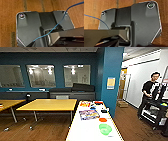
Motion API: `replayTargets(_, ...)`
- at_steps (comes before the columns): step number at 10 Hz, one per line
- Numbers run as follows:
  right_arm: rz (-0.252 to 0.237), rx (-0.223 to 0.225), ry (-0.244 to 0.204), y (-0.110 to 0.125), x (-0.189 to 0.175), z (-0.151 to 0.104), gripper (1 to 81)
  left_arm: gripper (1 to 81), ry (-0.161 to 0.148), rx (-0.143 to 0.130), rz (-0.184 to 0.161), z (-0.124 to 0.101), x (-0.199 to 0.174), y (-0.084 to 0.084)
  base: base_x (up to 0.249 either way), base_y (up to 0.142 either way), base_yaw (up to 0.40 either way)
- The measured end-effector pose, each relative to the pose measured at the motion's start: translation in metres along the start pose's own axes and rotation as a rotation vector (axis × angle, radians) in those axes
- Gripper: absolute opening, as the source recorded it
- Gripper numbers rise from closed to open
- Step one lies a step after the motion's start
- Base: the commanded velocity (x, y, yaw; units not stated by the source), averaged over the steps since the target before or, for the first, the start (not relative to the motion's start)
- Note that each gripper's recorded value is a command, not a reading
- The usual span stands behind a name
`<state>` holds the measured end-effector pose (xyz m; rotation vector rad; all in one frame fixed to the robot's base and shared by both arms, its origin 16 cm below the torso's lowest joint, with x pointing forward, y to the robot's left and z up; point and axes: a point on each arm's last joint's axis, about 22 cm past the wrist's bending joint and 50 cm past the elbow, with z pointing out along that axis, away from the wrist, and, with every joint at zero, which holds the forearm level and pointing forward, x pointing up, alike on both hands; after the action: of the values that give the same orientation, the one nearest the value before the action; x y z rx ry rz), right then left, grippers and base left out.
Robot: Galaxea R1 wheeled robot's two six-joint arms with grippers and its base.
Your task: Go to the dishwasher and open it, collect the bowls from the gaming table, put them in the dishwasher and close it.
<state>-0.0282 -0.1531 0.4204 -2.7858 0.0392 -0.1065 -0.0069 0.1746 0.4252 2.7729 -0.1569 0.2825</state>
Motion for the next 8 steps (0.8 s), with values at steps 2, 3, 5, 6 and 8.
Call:
replayTargets(2, 0.0, 0.0, -0.004, 0.0, -0.0009, 0.0, 81.1, 81.1, 0.004, 0.0, 0.0, 0.0004, 0.0025, 0.0002, 0.0, -0.034, -0.069)
replayTargets(3, 0.001, 0.001, -0.004, -0.0005, -0.0019, 0.0001, 81.1, 81.1, 0.004, 0.0, -0.001, 0.0004, 0.0025, 0.0002, 0.0, 0.0, 0.0)
replayTargets(5, -0.002, 0.002, -0.001, -0.0019, 0.0028, 0.0005, 81.1, 81.1, 0.0, -0.001, -0.003, 0.0002, -0.0009, 0.0013, 0.0, 0.0, 0.0)
replayTargets(6, -0.002, 0.002, 0.0, -0.0012, 0.0029, 0.0003, 81.1, 81.1, -0.002, -0.001, -0.004, -0.0001, -0.0023, 0.001, 0.0, 0.0, 0.0)
replayTargets(8, -0.001, 0.002, -0.001, -0.0016, 0.0024, 0.0004, 81.1, 81.1, -0.002, 0.0, -0.004, -0.0002, -0.0022, 0.0005, 0.0, 0.0, 0.0)
